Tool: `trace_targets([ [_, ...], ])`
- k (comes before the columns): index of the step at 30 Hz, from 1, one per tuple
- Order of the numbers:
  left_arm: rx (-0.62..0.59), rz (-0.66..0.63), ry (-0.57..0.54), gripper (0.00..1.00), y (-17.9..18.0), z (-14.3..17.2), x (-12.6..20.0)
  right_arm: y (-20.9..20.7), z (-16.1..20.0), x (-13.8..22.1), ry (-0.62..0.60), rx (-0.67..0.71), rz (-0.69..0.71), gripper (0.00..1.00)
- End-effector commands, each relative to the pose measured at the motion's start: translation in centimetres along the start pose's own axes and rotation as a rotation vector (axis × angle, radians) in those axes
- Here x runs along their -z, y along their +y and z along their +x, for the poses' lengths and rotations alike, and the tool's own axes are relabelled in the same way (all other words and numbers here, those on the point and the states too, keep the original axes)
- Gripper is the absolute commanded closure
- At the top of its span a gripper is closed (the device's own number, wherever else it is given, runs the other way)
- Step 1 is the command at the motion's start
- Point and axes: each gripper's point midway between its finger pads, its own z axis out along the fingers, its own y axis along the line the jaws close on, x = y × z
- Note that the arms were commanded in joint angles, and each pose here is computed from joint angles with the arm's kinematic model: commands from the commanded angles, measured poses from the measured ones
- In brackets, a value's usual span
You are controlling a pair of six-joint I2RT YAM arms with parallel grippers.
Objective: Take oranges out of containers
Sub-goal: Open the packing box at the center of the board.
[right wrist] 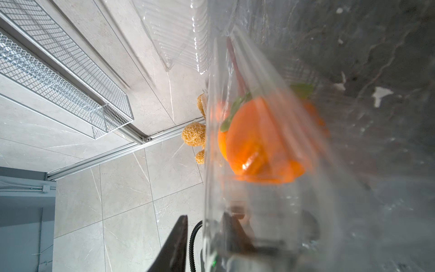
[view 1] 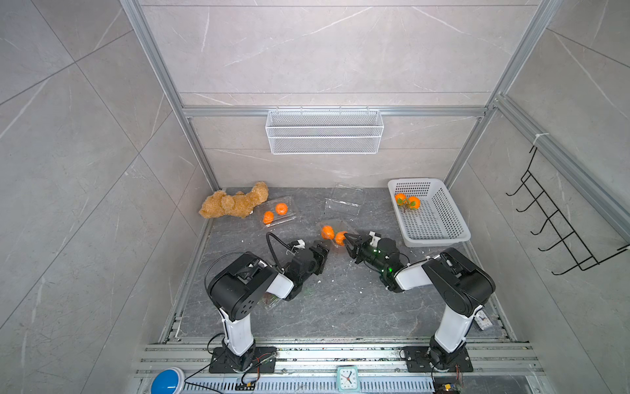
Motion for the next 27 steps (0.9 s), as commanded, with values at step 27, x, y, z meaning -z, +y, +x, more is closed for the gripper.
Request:
trace_targets([
  [27,-0.010,0.015,0.068,0.12,-0.4,1.7,-0.3,5.0,5.7,-1.5,0.236,0.099,-0.210,0.56],
])
